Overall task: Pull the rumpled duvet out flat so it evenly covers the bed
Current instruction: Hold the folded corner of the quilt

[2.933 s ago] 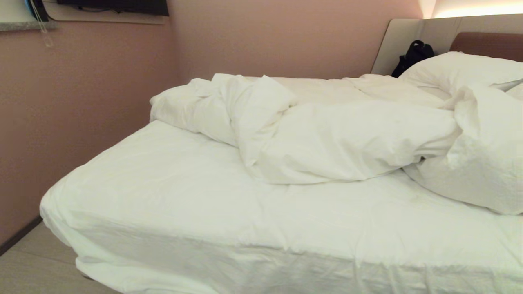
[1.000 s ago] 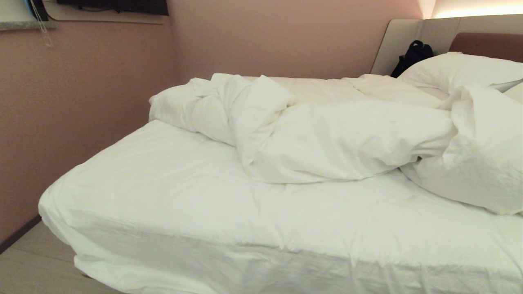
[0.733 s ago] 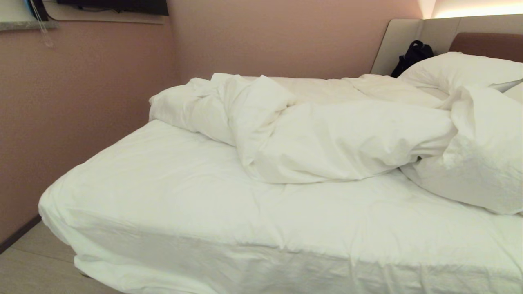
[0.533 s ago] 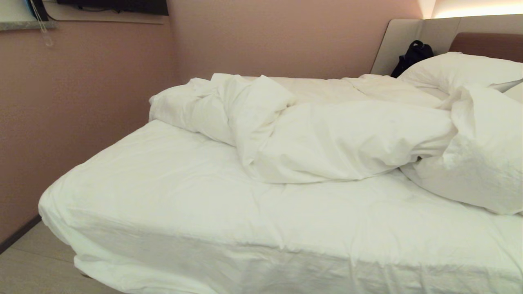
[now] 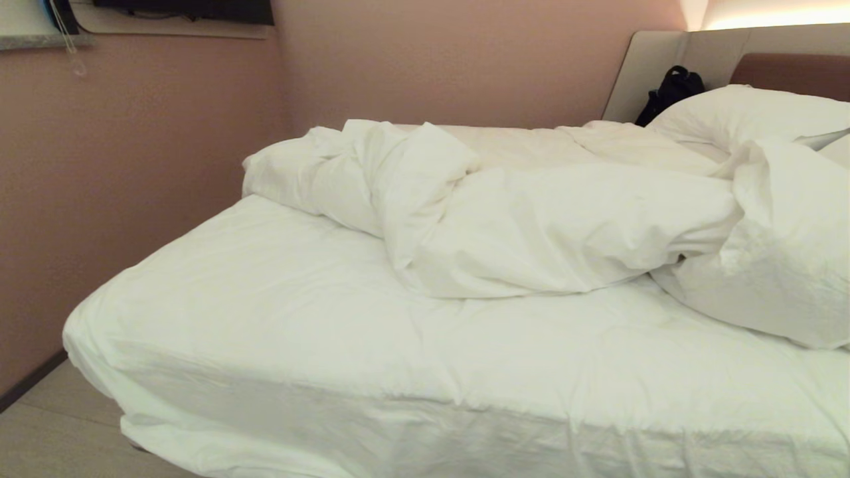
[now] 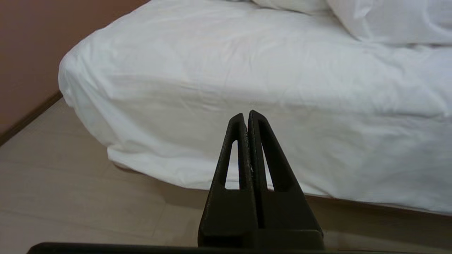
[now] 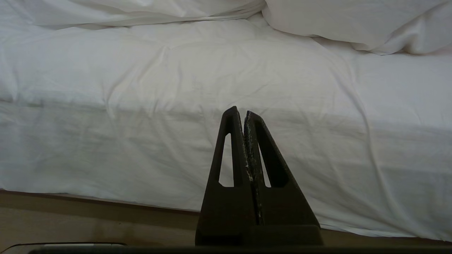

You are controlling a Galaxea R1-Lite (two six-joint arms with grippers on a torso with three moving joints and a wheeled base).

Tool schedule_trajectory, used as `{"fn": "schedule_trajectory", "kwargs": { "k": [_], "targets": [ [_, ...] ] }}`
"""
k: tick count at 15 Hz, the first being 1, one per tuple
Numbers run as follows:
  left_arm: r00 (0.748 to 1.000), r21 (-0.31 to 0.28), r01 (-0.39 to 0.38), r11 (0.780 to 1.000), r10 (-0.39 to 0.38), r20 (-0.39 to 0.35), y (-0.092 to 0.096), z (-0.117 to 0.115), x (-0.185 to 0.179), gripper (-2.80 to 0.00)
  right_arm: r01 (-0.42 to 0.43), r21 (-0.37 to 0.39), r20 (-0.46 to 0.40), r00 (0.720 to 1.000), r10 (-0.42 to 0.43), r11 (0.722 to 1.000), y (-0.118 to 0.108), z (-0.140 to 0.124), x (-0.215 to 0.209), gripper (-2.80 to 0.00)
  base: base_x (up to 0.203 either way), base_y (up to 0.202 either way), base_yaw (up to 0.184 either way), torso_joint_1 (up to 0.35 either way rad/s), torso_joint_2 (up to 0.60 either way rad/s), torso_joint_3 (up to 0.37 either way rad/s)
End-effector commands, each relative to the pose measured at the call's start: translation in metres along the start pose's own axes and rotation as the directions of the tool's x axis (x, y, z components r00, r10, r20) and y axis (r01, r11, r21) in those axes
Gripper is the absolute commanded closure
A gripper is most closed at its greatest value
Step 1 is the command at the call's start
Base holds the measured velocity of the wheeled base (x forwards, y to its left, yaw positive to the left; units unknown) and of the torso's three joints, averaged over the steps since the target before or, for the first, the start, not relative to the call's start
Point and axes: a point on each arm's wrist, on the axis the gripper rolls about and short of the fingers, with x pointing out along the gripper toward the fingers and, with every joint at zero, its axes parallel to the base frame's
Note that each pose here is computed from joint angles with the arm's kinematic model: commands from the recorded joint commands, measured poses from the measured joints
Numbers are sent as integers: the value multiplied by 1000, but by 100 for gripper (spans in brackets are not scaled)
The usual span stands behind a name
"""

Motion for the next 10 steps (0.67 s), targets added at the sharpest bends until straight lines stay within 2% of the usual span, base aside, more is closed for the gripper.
{"fn": "schedule_trajectory", "kwargs": {
  "k": [1,3,5,8,10],
  "targets": [
    [999,-3,16,1000,-16,-30,-1,14,4,0,0,0,1,1000,0,1000,0,0,0,0,0,0,0,0,0,0],
    [995,-26,43,999,-45,-88,-2,27,14,0,0,0,1,1000,0,1000,0,0,0,0,0,0,0,0,0,0],
    [985,-73,56,996,-67,-156,-2,41,34,0,-1,0,1,1000,1,1000,0,0,0,0,0,0,0,0,0,0],
    [958,-172,39,984,-85,-272,-3,60,84,0,0,0,1,1000,0,1000,0,0,0,0,0,0,0,0,0,0],
    [940,-237,29,971,-107,-323,-4,68,123,0,0,0,1,1000,0,1000,0,0,0,0,0,0,0,0,0,0]
  ]
}}
